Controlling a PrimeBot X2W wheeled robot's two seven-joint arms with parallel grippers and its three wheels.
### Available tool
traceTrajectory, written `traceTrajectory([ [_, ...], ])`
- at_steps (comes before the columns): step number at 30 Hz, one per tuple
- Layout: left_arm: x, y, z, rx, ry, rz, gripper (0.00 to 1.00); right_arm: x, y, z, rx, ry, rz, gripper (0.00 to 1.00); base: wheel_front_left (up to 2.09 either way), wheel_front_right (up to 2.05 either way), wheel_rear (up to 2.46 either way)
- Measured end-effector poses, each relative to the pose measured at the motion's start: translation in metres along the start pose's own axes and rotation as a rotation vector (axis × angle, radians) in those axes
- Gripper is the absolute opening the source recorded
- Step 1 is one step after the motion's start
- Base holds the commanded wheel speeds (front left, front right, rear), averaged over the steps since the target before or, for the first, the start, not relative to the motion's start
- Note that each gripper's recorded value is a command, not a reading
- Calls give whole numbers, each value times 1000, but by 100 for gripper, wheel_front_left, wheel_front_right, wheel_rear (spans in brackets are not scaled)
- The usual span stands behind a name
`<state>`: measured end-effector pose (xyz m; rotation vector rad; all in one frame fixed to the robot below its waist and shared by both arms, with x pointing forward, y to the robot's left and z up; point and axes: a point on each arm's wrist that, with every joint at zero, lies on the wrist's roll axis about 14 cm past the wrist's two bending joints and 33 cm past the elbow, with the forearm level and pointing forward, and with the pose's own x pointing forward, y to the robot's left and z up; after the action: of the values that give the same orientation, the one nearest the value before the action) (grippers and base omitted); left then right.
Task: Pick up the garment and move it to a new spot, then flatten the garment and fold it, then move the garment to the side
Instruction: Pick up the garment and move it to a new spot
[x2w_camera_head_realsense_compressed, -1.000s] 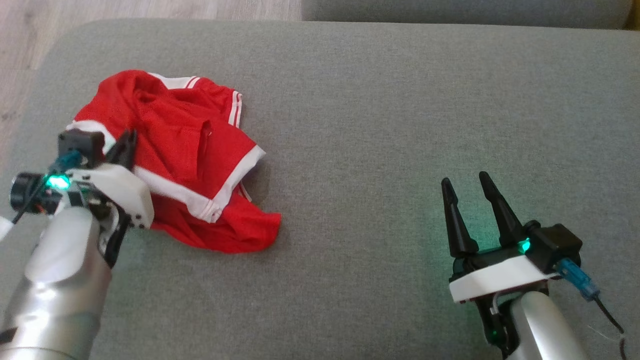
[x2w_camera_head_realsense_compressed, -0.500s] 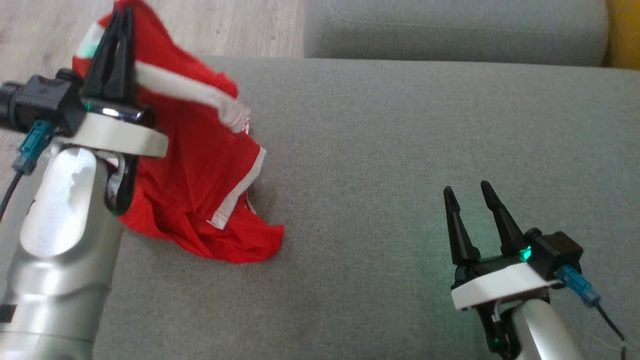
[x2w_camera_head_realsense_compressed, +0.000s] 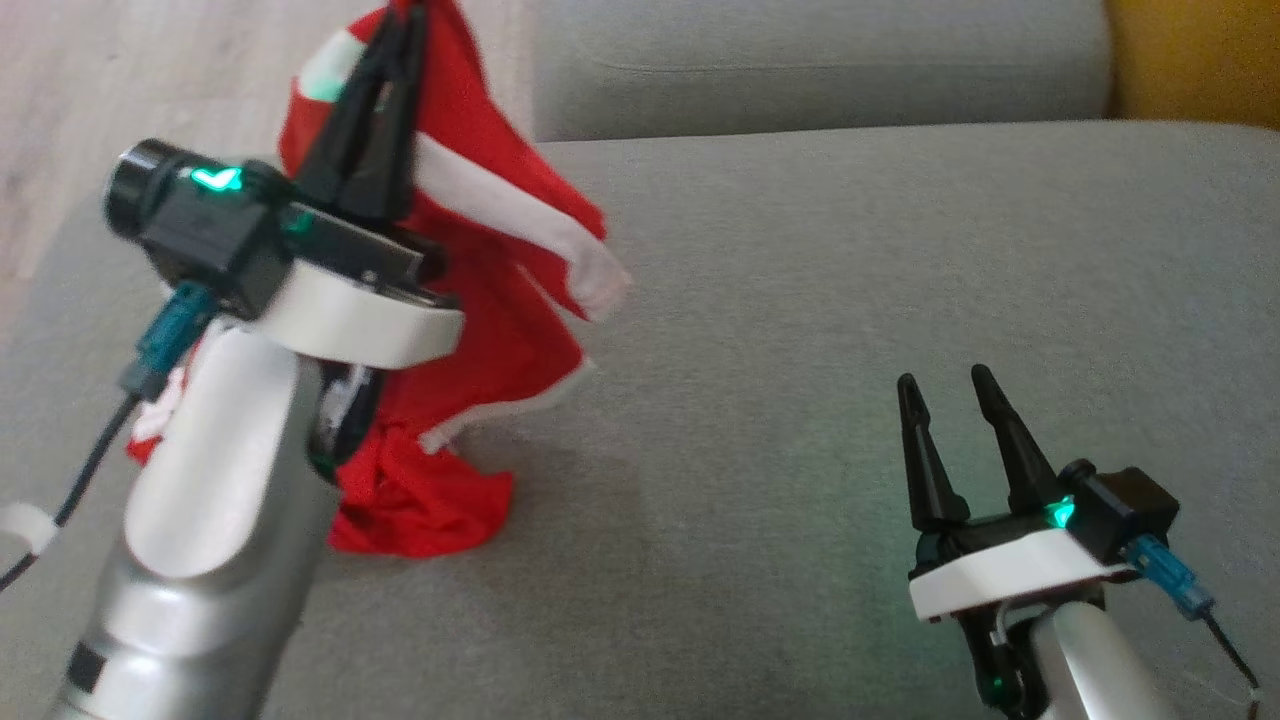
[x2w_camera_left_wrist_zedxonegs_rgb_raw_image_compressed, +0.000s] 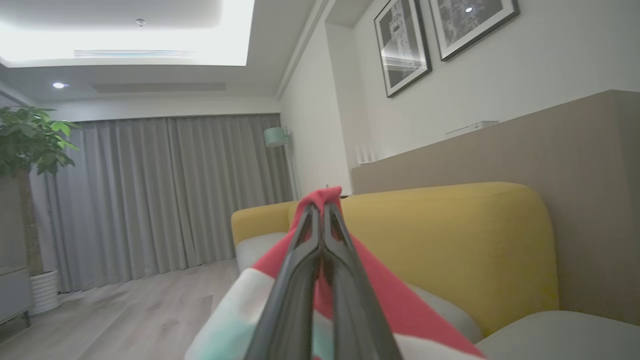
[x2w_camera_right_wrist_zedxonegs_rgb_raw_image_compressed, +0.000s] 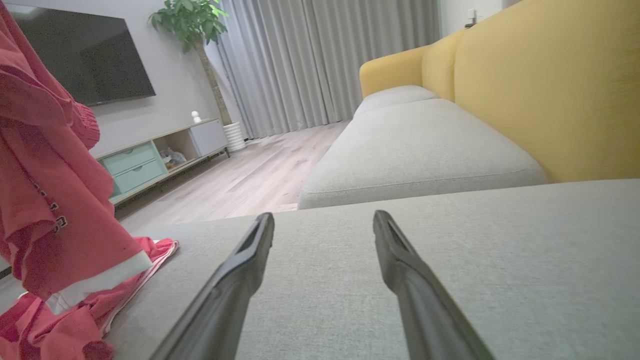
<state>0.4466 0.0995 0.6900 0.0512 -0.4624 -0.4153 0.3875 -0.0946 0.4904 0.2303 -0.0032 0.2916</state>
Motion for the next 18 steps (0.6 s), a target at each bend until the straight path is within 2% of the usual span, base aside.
traceTrajectory([
  [8,41,-88,-6,-123,-38,-199,0,-18,-35,22,12,-66,-115,100,0,0,0],
  [12,71,-132,6,-180,-101,-302,0,-25,-49,39,17,-116,-164,100,0,0,0],
  [18,110,-171,27,-282,-210,-359,0,-47,-76,48,15,-142,-265,100,0,0,0],
])
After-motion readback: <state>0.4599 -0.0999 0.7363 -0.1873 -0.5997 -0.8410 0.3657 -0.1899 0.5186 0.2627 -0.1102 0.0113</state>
